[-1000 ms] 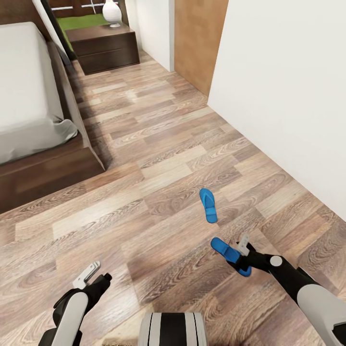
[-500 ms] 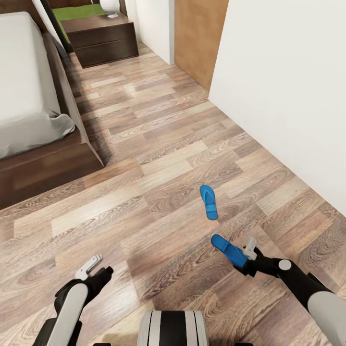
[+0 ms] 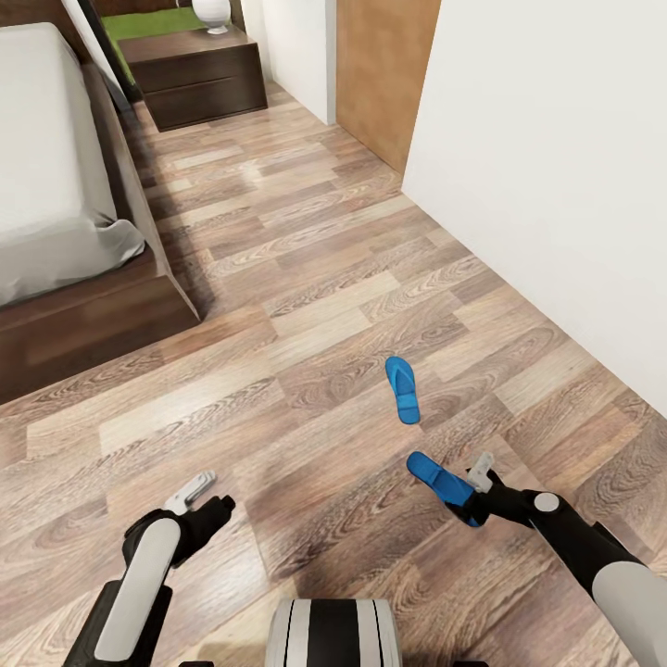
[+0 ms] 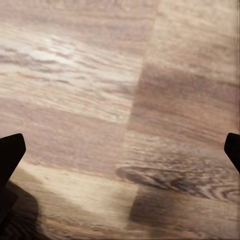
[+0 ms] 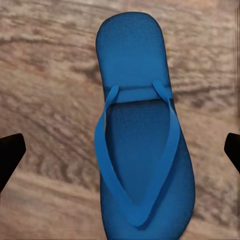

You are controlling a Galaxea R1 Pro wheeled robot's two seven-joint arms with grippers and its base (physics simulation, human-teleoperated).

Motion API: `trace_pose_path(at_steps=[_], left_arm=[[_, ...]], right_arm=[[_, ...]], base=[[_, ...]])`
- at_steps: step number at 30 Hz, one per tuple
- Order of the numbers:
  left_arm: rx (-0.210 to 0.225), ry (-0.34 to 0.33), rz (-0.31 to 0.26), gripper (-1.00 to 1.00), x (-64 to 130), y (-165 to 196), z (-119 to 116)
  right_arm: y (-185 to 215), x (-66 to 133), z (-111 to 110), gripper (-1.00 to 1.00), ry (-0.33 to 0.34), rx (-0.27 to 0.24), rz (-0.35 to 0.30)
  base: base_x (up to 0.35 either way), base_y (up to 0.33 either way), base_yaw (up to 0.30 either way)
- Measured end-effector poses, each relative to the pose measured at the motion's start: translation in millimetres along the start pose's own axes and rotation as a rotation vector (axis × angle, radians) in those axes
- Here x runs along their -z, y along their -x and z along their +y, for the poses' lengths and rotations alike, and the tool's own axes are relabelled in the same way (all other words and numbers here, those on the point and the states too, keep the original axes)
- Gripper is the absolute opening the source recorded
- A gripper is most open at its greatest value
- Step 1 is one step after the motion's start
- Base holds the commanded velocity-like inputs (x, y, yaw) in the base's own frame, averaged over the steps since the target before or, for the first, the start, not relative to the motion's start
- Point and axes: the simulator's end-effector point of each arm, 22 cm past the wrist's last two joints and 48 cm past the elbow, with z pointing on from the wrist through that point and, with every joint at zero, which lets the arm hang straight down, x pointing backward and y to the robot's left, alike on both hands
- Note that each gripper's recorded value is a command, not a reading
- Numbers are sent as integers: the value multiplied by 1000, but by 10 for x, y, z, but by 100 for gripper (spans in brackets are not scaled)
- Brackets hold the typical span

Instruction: In the bedroom, move the book from the bed onto either nightstand, and place the two sandals side by side next to the bed.

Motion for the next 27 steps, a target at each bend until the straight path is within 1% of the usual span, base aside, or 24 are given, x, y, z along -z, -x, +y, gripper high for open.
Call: trace_pose_path(at_steps=[5, 10, 12, 13, 24, 27], left_arm=[[-9, -26, 11, 100, 29, 55, -129], [3, -64, 9, 100, 64, 142, -282], [6, -69, 12, 100, 67, 142, -299], [14, -66, 8, 100, 59, 143, -269], [58, 19, -75, 100, -30, 364, 322], [75, 32, -90, 100, -43, 375, 433]], right_arm=[[97, 4, -40, 100, -9, -21, -12], [165, 9, -73, 100, -16, -20, -12], [193, 11, -86, 100, -19, -19, -12], [276, -4, -101, 100, -25, -8, -26], [673, -183, -128, 100, -61, 45, -85], [640, -199, -125, 100, -70, 59, -81]], base=[[0, 0, 0], [0, 0, 0], [0, 0, 0], [0, 0, 0], [0, 0, 0], [0, 0, 0]])
